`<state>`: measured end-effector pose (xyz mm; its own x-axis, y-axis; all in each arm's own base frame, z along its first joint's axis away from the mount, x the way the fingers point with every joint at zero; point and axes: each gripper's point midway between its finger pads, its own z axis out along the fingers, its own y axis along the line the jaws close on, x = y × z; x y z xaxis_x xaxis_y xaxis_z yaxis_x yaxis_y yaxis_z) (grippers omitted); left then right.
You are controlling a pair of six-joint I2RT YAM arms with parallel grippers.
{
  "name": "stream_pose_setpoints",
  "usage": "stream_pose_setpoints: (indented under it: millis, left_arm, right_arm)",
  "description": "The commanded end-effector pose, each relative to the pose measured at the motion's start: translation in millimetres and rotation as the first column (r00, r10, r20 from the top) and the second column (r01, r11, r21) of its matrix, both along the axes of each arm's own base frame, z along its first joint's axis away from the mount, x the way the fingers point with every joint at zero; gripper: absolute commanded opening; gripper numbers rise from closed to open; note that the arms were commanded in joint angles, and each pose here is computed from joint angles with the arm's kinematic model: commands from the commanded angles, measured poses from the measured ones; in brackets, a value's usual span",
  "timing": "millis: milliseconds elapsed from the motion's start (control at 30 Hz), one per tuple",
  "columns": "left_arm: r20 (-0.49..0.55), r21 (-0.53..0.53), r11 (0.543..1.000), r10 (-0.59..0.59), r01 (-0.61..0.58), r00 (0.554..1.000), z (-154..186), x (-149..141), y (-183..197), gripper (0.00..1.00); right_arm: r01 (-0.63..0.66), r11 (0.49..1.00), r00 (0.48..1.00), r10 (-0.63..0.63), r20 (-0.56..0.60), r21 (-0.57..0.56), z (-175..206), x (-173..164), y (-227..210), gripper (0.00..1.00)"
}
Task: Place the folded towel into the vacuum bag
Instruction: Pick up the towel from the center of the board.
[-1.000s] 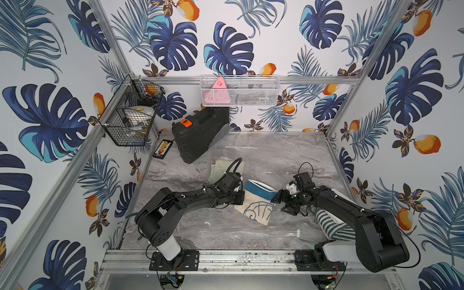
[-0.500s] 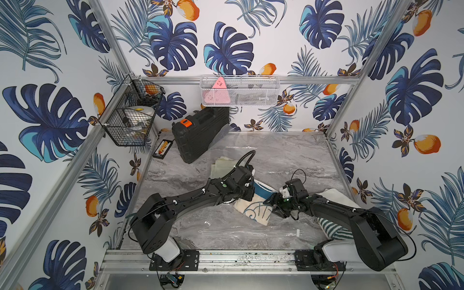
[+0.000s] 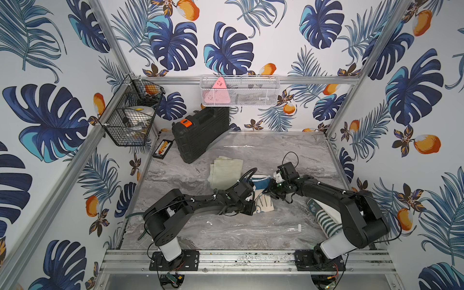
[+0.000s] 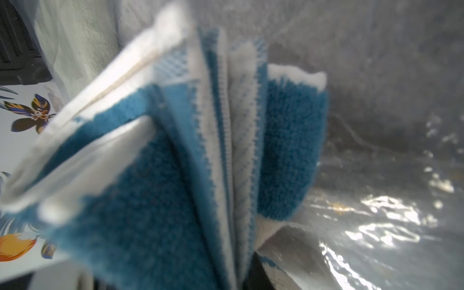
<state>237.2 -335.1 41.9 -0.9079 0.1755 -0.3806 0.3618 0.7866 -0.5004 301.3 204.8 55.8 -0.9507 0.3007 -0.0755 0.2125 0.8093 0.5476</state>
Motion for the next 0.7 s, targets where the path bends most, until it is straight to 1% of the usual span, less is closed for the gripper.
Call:
stream_pose_setpoints:
  millis: [0,67,133,233,267,300,400,533,667]
  left_arm:
    - [-0.021,-0.116,0.993,0.012,-0.015,1.000,17,-3,-19,0.23]
    - [0.029,-0.093,0.996,0.004,-0.001,1.000,33,6,-14,0.23]
    - [0.068,-0.097,0.995,0.005,0.002,0.998,54,16,-9,0.24]
    - [0.109,-0.123,0.992,0.035,-0.022,0.993,82,32,4,0.24]
    - [0.117,-0.130,0.991,0.044,-0.029,0.992,88,37,7,0.24]
    - [0.122,-0.133,0.991,0.050,-0.033,0.991,92,41,9,0.24]
    - [0.131,-0.131,0.991,0.054,-0.036,0.990,95,51,9,0.24]
    - [0.133,-0.126,0.990,0.074,-0.057,0.988,90,61,7,0.25]
    - [0.121,-0.120,0.991,0.073,-0.058,0.990,78,68,0,0.25]
  right_arm:
    - [-0.113,0.978,0.992,0.102,-0.071,-0.174,-14,-11,-21,0.22]
    - [-0.126,0.974,0.991,0.114,-0.071,-0.187,-12,-11,-23,0.26]
    - [-0.143,0.976,0.989,0.136,-0.053,-0.166,-4,-11,-19,0.35]
    - [-0.171,0.984,0.985,0.170,-0.023,-0.057,13,-15,-4,0.56]
    - [-0.168,0.985,0.986,0.167,-0.017,-0.025,17,-18,-2,0.61]
    - [-0.160,0.987,0.987,0.160,-0.017,0.000,17,-20,-1,0.63]
    - [-0.114,0.991,0.993,0.117,-0.035,0.070,10,-28,-8,0.67]
    - [-0.083,0.991,0.995,0.089,-0.053,0.103,-2,-40,-14,0.68]
    - [-0.063,0.992,0.997,0.067,-0.041,0.109,-7,-39,-15,0.68]
